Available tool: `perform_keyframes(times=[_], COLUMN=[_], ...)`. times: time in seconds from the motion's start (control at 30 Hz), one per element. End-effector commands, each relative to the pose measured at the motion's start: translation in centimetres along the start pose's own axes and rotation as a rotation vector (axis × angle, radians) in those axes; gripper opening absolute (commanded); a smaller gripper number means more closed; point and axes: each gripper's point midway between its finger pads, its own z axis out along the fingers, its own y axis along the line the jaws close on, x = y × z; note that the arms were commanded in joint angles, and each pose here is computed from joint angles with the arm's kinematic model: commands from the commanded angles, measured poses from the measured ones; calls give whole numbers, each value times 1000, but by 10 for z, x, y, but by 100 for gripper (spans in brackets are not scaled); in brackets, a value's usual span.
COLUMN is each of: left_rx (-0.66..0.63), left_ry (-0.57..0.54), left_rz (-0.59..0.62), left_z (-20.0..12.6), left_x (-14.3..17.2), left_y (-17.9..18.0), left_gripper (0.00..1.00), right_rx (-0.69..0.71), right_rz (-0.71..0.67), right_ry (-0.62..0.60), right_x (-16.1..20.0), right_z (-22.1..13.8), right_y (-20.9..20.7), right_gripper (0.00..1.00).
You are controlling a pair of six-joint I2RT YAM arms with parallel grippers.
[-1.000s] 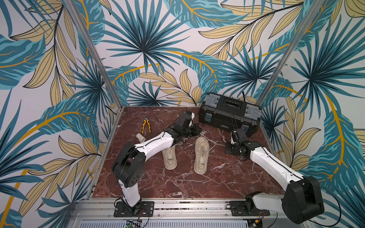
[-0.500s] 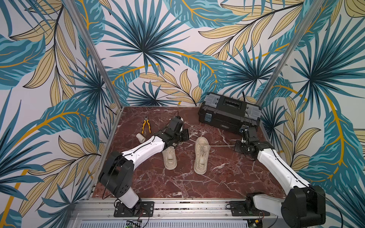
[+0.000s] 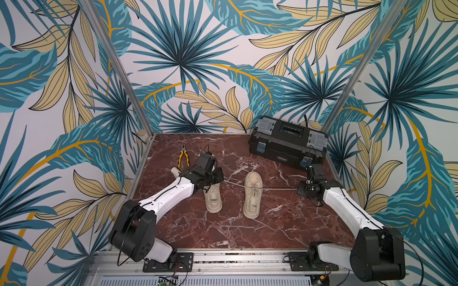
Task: Tie the shoes
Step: Tie the shoelace on the shoe.
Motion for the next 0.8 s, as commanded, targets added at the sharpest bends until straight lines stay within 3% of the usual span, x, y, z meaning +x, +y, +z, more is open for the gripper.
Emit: perform_keyframes(times=[0.0, 0.37, 0.53, 0.7, 0.77], left_rx=[-56, -67, -27, 40, 60], left_ry=[13, 2, -24, -30, -30], left_rz=[-17, -33, -11, 42, 59], left_z=[1, 8, 6, 1, -2], left_x=[7, 2, -6, -10, -12], left_y=[26, 35, 17, -24, -39], left_gripper=[0, 0, 0, 0, 0], right_rx=[37, 34, -110, -185, -239], right_rz=[15, 38, 7, 0, -7], right_ry=[20, 48, 72, -17, -77], right_x=[6, 6, 11, 2, -8], right_z=[11, 16, 11, -17, -37], right_y=[-11, -18, 5, 11, 17], right_gripper=[0, 0, 0, 44, 56])
